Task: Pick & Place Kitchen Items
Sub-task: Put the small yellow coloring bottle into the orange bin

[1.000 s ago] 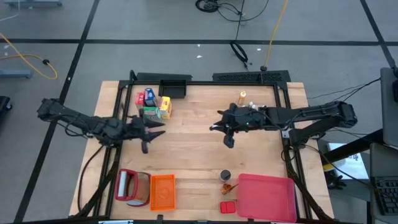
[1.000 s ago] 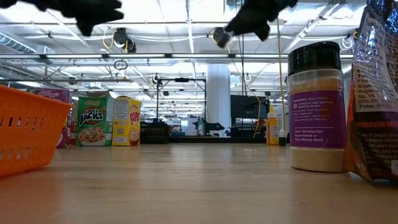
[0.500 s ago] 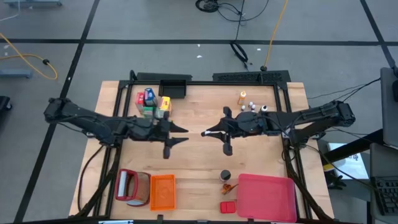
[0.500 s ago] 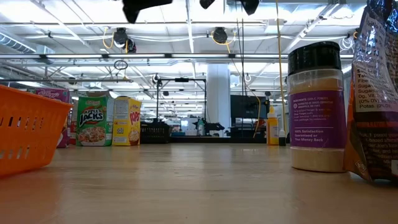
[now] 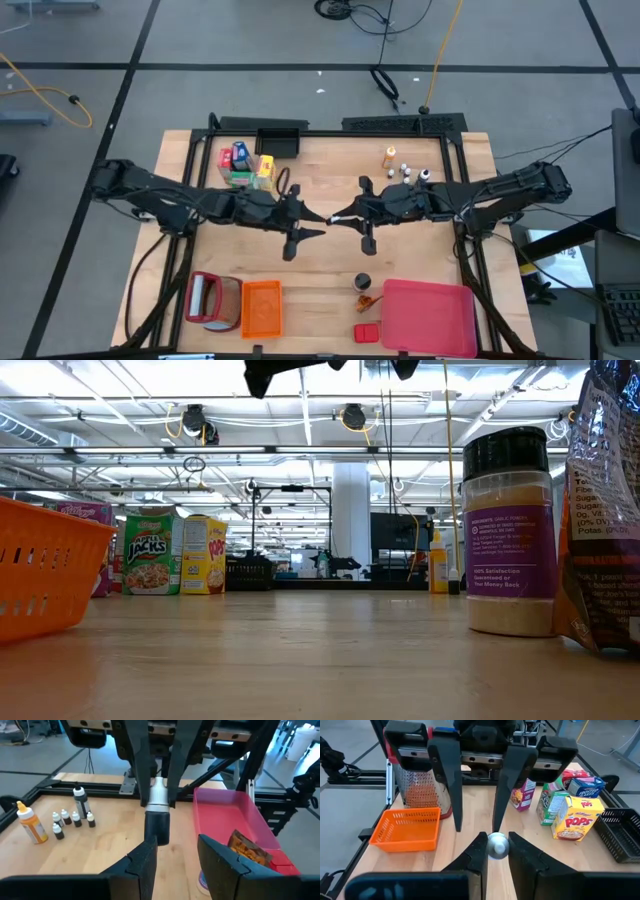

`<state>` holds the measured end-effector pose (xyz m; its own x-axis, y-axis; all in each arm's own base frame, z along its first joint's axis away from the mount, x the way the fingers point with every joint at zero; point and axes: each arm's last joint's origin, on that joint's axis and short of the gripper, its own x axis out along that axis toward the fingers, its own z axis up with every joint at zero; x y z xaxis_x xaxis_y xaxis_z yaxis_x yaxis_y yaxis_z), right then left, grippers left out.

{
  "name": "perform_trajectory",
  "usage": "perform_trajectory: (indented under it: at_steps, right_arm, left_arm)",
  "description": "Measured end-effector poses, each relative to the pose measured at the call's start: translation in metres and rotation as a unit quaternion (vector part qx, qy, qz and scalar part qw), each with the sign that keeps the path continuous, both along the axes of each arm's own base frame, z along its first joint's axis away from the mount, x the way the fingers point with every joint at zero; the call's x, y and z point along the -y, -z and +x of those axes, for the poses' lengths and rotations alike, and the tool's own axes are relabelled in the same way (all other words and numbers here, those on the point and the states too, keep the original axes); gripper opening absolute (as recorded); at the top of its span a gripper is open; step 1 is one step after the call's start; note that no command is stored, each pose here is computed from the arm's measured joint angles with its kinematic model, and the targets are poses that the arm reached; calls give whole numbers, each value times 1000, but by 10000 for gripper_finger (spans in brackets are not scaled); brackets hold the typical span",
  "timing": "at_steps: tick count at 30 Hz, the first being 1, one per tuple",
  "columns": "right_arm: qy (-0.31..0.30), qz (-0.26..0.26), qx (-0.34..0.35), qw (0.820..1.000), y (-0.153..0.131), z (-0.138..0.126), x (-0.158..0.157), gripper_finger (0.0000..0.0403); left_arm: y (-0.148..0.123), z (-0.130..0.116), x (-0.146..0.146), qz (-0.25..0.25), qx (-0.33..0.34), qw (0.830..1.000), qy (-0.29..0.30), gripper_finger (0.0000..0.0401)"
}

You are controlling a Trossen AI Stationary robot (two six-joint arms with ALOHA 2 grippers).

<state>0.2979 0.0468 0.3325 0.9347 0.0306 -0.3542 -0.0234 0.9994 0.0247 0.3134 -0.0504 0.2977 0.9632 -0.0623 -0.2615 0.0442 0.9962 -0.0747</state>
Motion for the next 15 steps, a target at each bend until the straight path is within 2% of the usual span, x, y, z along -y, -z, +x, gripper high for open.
perform_trajectory:
  at_steps: [9, 15]
  right_arm:
    - [4, -1, -4, 1000, 1, 0, 1, 45]
    - [-6, 0, -4, 1000, 1, -1, -4, 45]
  left_arm:
    - [3, 6, -10, -1, -2, 1000, -14, 145]
    - [-2, 5, -11, 28, 12, 999, -20, 145]
